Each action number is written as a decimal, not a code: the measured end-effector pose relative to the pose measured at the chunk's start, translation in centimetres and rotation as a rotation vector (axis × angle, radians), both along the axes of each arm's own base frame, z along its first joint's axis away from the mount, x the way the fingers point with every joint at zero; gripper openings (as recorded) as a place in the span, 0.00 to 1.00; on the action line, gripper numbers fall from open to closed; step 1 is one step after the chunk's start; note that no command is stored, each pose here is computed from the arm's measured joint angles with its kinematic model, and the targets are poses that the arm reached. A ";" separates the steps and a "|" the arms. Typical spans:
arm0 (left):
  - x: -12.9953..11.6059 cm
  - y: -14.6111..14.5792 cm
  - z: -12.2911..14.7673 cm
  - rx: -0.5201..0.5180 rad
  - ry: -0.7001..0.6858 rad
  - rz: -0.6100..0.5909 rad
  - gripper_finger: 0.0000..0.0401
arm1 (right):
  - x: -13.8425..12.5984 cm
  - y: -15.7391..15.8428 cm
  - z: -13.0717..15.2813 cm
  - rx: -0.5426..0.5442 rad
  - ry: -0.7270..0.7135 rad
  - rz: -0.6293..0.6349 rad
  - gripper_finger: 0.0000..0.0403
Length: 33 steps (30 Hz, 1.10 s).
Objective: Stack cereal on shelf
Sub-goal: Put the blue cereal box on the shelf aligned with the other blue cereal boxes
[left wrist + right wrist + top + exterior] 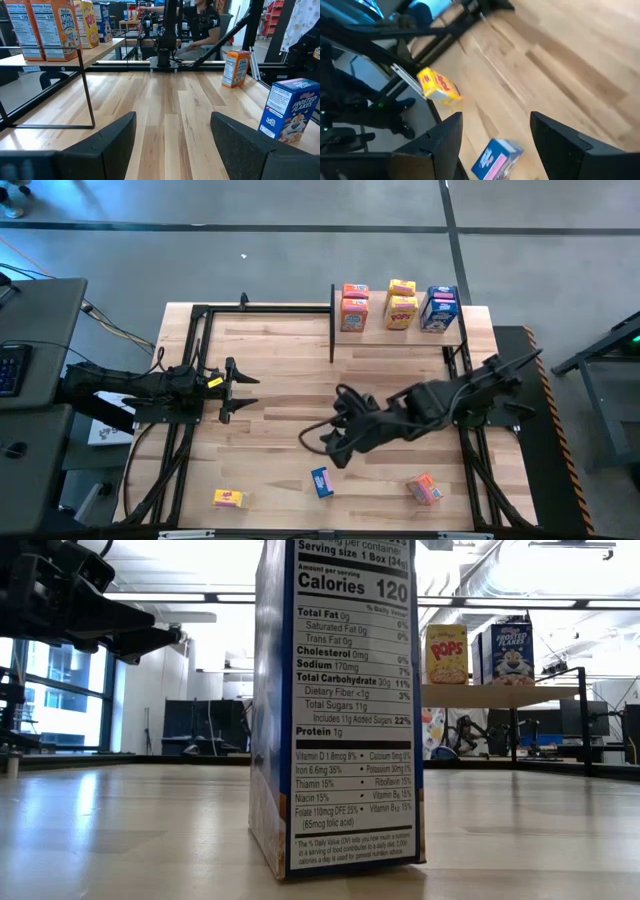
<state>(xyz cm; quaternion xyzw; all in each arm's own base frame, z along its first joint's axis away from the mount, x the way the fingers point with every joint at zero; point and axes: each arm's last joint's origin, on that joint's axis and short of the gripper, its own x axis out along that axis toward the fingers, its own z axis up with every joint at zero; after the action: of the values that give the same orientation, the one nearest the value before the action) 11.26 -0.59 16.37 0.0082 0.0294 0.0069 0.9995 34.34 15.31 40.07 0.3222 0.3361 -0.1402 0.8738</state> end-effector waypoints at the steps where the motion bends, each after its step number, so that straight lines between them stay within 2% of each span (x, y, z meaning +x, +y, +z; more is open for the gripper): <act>1: 0.0 0.0 0.0 0.000 0.000 0.000 0.61 | 0.2 0.1 -0.4 0.010 0.015 -0.005 0.56; 11: 0.0 0.0 0.0 0.000 0.000 0.000 0.61 | 2.2 1.1 -5.2 -0.003 0.219 -0.076 0.56; 20: 0.0 0.0 0.0 0.000 0.000 0.000 0.61 | 3.2 1.7 -8.1 0.018 0.337 -0.122 0.56; 33: 0.0 0.0 0.0 0.000 0.000 0.000 0.61 | 4.3 5.0 -10.1 0.117 0.292 -0.095 0.56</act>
<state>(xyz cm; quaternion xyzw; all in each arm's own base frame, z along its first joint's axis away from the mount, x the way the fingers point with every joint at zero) 11.26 -0.59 16.39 0.0082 0.0292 0.0067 0.9995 38.64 20.31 29.99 0.3644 0.4514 -0.2069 0.7878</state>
